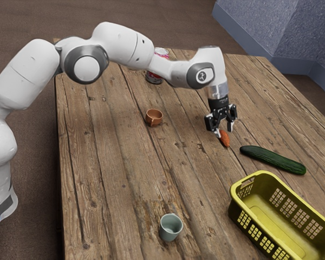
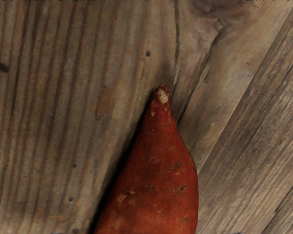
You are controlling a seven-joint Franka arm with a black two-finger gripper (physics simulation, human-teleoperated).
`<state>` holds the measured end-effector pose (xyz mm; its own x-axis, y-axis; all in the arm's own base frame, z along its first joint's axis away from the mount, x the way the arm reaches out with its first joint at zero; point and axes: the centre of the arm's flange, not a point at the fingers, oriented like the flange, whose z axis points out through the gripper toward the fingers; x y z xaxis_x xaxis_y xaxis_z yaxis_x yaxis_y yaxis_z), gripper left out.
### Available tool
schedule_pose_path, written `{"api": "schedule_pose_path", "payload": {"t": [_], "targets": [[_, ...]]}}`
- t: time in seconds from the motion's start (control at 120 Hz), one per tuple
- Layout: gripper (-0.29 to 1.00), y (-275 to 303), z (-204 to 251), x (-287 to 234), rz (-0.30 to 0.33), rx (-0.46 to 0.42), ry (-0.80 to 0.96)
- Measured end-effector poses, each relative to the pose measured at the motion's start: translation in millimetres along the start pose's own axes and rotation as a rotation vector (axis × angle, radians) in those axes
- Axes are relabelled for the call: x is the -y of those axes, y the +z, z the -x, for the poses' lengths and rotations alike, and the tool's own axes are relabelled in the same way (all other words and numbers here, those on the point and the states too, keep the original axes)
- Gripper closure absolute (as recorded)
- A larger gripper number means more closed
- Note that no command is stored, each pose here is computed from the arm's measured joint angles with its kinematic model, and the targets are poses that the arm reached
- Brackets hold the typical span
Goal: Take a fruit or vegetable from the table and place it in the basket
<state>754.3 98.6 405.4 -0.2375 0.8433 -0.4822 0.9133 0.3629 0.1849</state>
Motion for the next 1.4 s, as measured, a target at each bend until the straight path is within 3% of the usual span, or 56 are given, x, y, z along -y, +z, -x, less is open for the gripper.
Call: {"api": "schedule_pose_path", "payload": {"t": [0.542, 0.8, 1.025, 1.167, 1.267, 1.4], "targets": [[0.29, 15, -6, -1, -0.008, 0.012, 0.010], [0.53, 14, -6, -1, -0.006, 0.012, 0.014], [0.53, 4, 4, -1, 0.006, 0.009, 0.028], [0.55, -50, 38, 0, 0.074, -0.010, 0.074], [0.53, -103, 109, 25, 0.132, -0.054, 0.178], [0.53, -123, 204, 79, 0.139, -0.068, 0.299]]}}
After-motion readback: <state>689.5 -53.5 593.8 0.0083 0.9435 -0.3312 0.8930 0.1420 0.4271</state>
